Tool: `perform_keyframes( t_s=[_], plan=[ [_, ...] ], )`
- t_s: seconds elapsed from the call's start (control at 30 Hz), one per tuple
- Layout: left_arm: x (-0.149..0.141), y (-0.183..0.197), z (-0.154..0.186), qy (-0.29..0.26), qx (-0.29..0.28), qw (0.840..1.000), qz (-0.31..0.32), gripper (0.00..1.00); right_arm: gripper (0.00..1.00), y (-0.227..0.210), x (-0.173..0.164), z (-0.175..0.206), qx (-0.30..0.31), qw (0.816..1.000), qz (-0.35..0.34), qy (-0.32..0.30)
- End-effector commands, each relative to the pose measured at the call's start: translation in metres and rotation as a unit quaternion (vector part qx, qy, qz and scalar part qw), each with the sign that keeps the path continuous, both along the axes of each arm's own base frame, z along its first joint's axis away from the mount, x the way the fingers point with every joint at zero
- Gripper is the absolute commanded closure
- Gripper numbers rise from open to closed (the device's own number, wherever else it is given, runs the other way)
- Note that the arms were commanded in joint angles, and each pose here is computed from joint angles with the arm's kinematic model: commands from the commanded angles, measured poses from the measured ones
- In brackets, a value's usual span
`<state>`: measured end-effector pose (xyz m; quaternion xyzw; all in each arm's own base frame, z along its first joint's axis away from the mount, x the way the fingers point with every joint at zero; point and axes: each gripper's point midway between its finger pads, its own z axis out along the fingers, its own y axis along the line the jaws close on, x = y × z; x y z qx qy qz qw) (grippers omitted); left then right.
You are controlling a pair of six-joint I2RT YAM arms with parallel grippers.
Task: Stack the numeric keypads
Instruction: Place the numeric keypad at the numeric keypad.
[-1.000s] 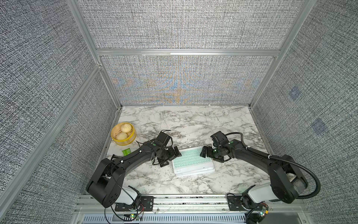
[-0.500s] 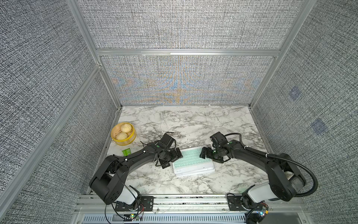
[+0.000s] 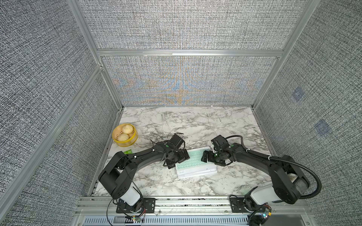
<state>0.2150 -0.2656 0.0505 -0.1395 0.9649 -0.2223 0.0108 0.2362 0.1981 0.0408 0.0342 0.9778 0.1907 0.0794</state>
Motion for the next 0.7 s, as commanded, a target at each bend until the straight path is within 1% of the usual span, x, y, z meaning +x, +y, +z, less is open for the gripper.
perform_keyframes(
  t_s=[0.0,0.13,0.3,0.43,0.53,0.6,0.63,0.67],
  plan=[
    [0.001,-0.004,0.002,-0.004,0.007,1.000,-0.008,0.01,0.01,0.001,-0.005,0.002,0.005,1.000,0.002,0.007],
    [-0.001,-0.003,0.004,-0.003,0.014,1.000,-0.007,0.01,0.01,-0.001,-0.007,0.004,0.000,1.000,0.001,0.004],
    [-0.005,0.007,0.006,-0.005,0.025,1.000,0.011,0.01,0.01,-0.003,-0.008,0.006,-0.004,1.000,0.002,0.001],
    [-0.005,0.022,0.013,-0.016,0.051,0.998,0.025,0.01,0.01,-0.008,-0.006,0.013,-0.014,1.000,0.001,-0.013],
    [-0.002,0.037,0.028,-0.043,0.081,0.996,0.020,0.01,0.01,-0.016,0.002,0.025,-0.034,0.999,-0.004,-0.040],
    [0.003,0.055,0.048,-0.072,0.117,0.990,0.029,0.01,0.01,-0.022,0.010,0.037,-0.049,0.997,-0.008,-0.067],
    [0.008,0.063,0.058,-0.091,0.132,0.987,0.029,0.01,0.01,-0.025,0.015,0.044,-0.055,0.995,-0.011,-0.081],
    [0.017,0.072,0.072,-0.121,0.154,0.980,0.025,0.01,0.01,-0.028,0.021,0.052,-0.062,0.993,-0.013,-0.098]
  ],
)
